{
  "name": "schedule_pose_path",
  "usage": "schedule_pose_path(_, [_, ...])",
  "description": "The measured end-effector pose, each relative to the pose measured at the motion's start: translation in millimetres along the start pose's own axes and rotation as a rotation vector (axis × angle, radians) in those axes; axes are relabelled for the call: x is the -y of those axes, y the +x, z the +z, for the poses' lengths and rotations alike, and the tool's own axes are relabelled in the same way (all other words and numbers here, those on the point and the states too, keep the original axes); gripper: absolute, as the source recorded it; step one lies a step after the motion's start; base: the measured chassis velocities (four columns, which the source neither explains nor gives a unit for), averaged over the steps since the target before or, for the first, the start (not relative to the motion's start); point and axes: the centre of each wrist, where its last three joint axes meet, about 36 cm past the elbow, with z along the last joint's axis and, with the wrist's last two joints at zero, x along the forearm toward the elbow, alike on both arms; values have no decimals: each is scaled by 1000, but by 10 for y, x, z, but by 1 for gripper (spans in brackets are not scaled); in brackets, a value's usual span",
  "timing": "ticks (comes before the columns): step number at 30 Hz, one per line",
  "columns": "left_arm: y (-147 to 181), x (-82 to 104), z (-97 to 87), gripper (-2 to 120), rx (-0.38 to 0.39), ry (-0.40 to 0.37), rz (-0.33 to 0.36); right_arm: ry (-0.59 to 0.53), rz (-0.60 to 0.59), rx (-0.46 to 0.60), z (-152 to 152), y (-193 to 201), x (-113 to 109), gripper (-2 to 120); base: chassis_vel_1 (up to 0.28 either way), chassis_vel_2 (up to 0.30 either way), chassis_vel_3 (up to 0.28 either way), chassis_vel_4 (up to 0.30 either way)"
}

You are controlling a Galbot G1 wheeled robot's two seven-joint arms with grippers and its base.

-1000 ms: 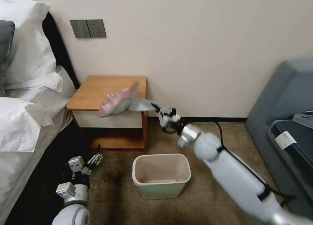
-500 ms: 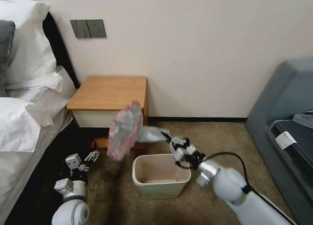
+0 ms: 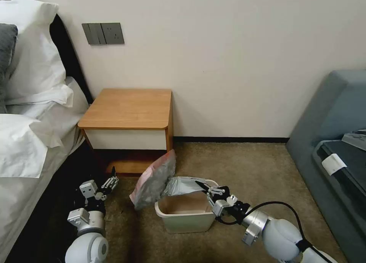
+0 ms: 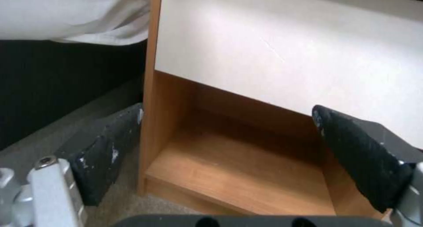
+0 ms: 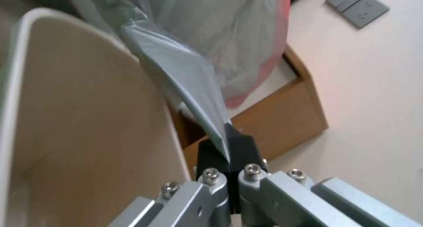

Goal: Pick up the garbage bag from the table and place it over the trash can.

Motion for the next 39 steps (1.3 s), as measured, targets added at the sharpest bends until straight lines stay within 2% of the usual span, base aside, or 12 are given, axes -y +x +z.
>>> schedule_pose_path(13, [-7, 63, 3, 100, 2, -1, 17, 4, -77, -10, 183, 59, 13, 0, 0, 0, 0, 0])
schedule_pose_path(16, [-9, 76, 6, 100, 1, -1, 22, -4, -90, -10, 199, 81, 57, 15, 0, 0, 0, 0])
schedule_pose_path(21, [-6, 94, 14, 100, -1, -3, 29, -31, -119, -12, 210, 104, 124, 28, 0, 0, 0, 0])
schedule_pose_path(24, [25, 110, 48, 100, -11, -19, 42, -65, -152, -32, 247, 137, 246, 43, 0, 0, 0, 0])
schedule_pose_path(25, [25, 110, 48, 100, -11, -19, 42, -65, -152, -32, 247, 137, 246, 43, 0, 0, 0, 0])
schedule_pose_path(27, [57, 126, 66, 100, -17, -25, 51, -102, -174, -54, 258, 178, 384, 55, 0, 0, 0, 0])
schedule_pose_path(29, [67, 138, 60, 100, -17, -26, 57, -123, -179, -60, 260, 195, 436, 58, 0, 0, 0, 0])
schedule_pose_path(32, [81, 152, 22, 100, -11, -30, 75, -161, -191, -72, 256, 229, 543, 67, 0, 0, 0, 0])
schedule_pose_path(34, [118, 179, -62, 100, -10, -41, 111, -199, -217, -68, 240, 281, 689, 78, 0, 0, 0, 0])
schedule_pose_path(35, [118, 179, -62, 100, -10, -41, 111, -199, -217, -68, 240, 281, 689, 78, 0, 0, 0, 0])
schedule_pose_path(37, [139, 205, -129, 100, -7, -44, 134, -232, -257, -50, 215, 317, 765, 90, 0, 0, 0, 0])
schedule_pose_path(39, [145, 214, -147, 100, -6, -44, 139, -236, -268, -46, 209, 322, 782, 93, 0, 0, 0, 0])
